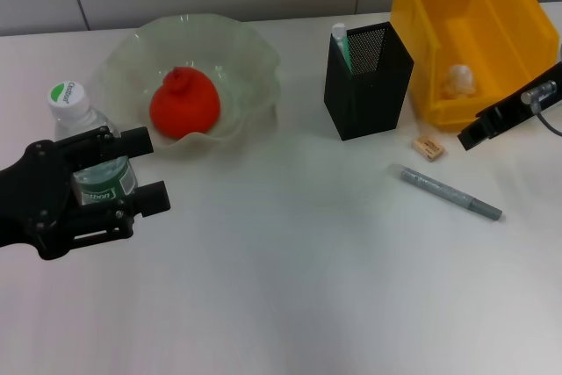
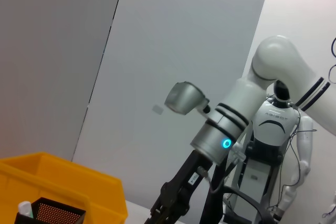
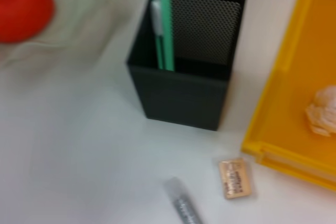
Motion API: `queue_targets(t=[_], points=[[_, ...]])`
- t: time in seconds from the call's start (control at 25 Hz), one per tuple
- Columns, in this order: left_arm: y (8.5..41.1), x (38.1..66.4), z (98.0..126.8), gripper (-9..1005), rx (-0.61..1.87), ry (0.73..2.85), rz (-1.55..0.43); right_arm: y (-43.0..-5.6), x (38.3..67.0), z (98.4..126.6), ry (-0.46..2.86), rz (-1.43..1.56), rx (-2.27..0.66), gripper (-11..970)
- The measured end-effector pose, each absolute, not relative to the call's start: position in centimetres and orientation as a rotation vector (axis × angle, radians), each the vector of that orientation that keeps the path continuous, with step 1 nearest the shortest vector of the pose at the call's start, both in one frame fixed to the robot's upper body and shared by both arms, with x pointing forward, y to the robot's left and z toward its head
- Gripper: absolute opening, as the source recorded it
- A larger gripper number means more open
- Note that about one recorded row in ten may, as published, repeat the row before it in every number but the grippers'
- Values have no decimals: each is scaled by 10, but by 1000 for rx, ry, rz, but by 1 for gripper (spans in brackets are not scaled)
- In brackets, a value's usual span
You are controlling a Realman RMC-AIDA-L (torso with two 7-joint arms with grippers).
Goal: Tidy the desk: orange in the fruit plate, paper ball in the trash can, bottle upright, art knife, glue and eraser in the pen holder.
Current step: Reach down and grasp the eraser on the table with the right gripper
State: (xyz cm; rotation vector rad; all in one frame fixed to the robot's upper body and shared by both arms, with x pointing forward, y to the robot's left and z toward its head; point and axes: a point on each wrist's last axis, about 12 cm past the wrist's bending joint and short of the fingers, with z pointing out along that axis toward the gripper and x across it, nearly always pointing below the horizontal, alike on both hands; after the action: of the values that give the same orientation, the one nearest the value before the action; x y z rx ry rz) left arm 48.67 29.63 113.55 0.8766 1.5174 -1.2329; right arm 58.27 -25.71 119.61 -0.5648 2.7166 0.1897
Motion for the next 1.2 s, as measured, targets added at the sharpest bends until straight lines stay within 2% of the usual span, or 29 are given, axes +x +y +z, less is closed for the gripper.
queue_targets(t=[0.24,0.76,1.2], points=[[296,487,1135,784,874,1518,-1238,-265,596,1180,2739,161,-520,391],[297,486,1133,784,860,1521,-1243,-249,622,1166,2708,150,-634,403],[298,488,1133,785,860,1522,-1231,-241,628,1156,2734,158,-677,450]])
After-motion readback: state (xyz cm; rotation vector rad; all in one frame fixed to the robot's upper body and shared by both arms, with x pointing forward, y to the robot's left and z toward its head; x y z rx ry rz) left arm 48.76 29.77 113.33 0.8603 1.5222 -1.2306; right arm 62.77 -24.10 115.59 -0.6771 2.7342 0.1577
